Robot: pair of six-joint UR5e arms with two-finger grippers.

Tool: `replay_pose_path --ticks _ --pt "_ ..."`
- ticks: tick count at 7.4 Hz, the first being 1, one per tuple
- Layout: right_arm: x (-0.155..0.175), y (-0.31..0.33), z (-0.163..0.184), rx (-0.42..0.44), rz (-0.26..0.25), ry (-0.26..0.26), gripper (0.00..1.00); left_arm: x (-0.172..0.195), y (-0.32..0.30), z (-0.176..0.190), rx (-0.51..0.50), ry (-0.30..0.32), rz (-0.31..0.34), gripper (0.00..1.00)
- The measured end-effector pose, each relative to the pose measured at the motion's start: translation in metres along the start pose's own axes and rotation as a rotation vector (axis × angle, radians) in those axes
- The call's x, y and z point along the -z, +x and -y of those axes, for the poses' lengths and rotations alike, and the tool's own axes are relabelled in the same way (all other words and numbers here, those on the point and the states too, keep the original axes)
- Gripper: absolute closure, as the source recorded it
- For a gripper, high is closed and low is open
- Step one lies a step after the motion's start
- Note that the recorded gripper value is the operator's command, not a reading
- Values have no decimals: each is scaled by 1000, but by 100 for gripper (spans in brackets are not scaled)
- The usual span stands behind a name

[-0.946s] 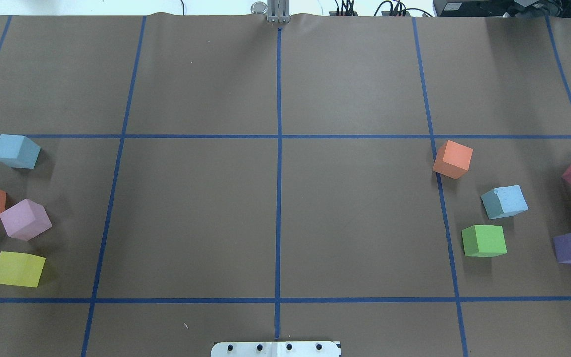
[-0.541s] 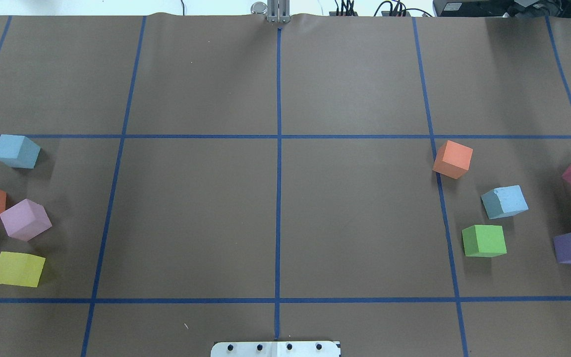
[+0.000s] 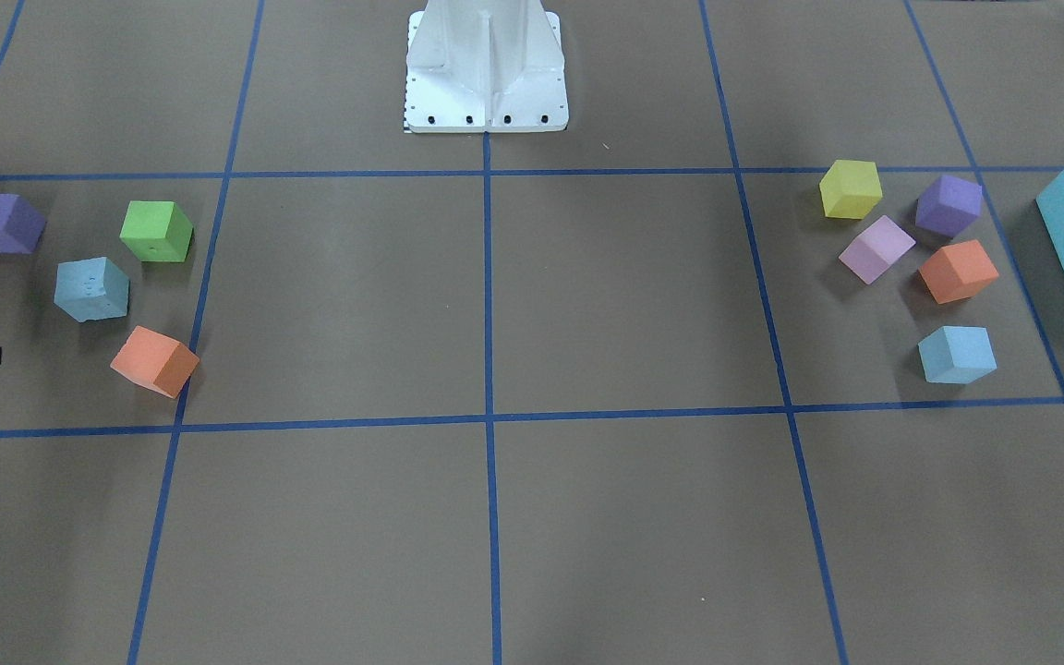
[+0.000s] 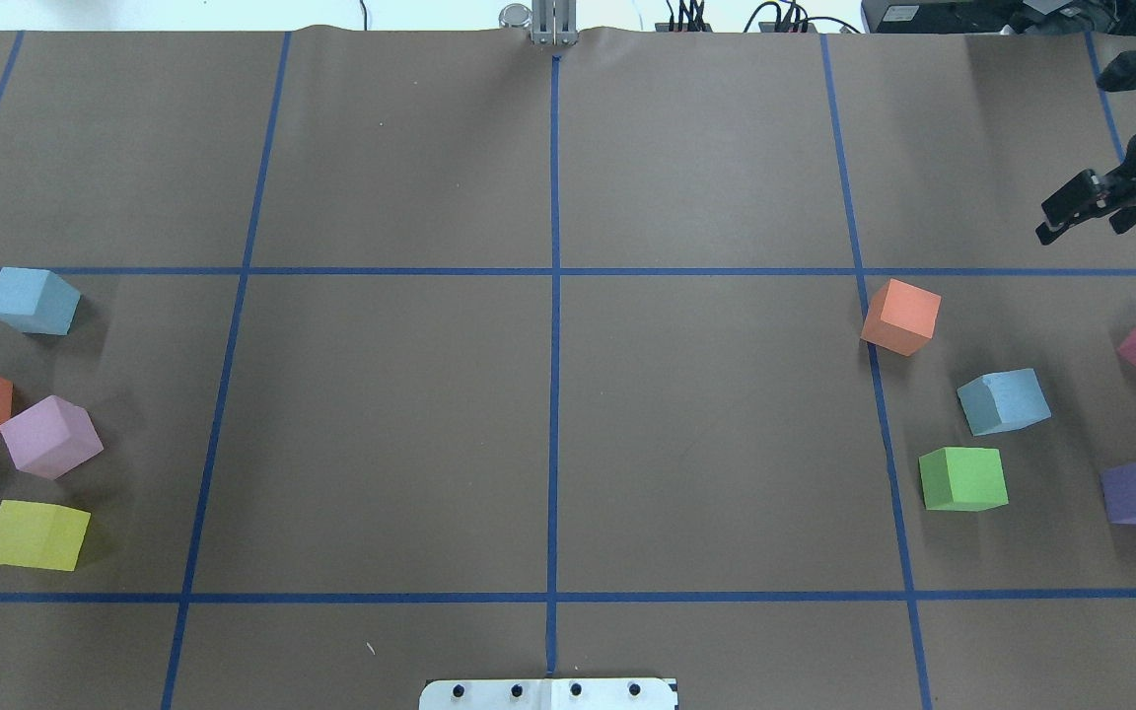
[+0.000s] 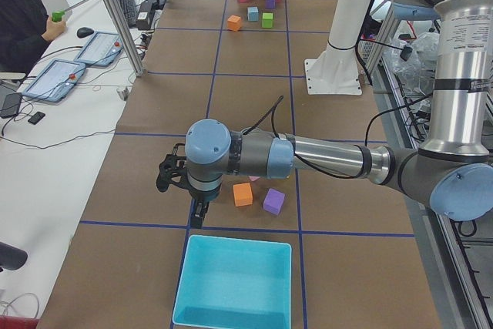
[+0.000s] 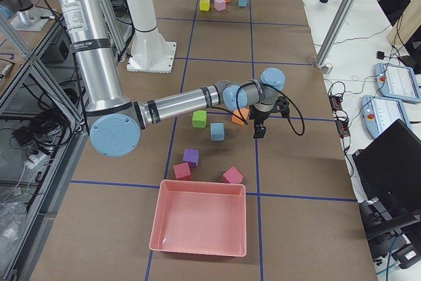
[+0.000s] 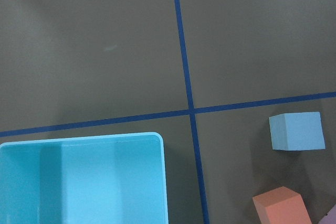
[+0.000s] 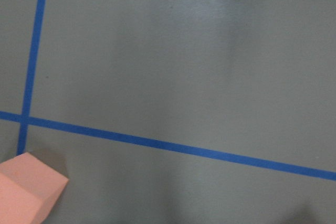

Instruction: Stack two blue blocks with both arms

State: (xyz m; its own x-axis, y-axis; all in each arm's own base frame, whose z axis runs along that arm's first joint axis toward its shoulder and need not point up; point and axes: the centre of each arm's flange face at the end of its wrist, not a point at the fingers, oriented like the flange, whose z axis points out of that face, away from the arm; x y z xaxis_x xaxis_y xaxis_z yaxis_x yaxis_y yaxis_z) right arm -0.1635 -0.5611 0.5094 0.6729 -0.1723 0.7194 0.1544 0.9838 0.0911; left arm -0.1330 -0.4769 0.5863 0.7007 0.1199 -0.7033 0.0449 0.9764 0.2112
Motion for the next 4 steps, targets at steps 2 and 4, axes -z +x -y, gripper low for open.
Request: replay_pose_path --ticks 2,4 --pt "-37 -42 -32 4 43 24 0 0 0 -1 1 0 0 2" --pt "-72 -58 -65 -8 70 47 0 -1 0 -1 2 -1 -1 2"
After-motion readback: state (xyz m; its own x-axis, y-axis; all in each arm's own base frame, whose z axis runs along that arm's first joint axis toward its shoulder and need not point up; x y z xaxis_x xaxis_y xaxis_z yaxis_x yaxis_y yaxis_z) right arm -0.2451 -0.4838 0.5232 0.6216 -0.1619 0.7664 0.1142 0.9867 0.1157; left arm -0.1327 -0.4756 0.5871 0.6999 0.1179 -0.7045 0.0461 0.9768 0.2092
